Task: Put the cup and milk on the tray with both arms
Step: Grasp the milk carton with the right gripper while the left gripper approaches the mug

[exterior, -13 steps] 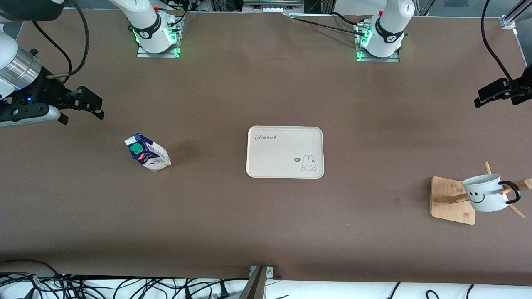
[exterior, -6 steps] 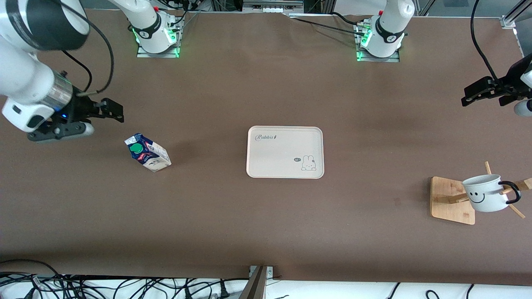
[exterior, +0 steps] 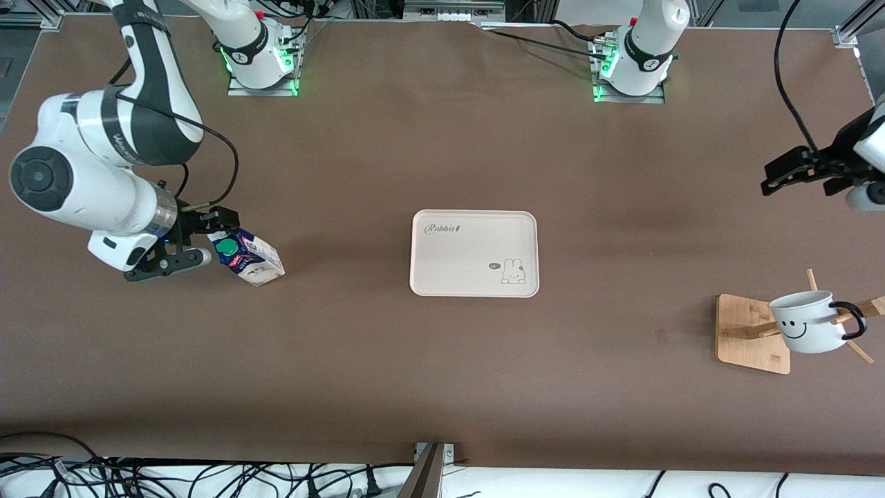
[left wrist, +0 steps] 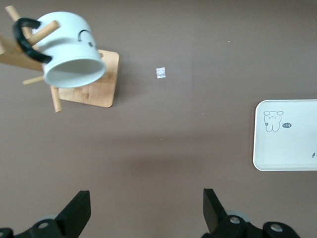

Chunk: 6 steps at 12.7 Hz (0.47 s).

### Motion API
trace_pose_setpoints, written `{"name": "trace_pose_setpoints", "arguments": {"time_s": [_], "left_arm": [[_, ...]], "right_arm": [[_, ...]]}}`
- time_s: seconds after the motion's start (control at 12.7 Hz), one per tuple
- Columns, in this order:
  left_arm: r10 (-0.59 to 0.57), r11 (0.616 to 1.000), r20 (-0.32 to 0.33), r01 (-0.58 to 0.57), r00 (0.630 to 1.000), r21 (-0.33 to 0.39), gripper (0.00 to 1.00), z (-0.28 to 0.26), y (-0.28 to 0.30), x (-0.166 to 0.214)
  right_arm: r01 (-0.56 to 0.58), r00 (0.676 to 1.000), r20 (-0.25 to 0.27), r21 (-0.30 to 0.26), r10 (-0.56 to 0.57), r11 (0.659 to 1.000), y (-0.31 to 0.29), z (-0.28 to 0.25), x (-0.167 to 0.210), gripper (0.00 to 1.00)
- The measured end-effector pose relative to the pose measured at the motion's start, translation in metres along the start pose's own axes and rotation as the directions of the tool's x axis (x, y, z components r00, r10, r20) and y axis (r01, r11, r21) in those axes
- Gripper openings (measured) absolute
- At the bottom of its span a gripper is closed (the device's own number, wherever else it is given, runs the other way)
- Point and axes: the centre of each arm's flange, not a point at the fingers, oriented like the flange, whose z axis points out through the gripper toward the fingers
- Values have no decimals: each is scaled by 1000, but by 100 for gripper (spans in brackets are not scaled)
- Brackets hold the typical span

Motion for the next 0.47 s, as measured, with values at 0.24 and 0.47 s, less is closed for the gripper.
{"name": "trace_pose_setpoints", "arguments": {"time_s": [0.24,0.47], "left_arm": [[35,999,-127,-35,991,-1,100,40,26,19],[19,1000,-279,-20,960,0,100,82,17,30]], "right_arm": [[20,999,-36,-11,-20,1000,3,35,-2,100],[23,999,-47,-16,-24,1000,3,49,-2,100]]}}
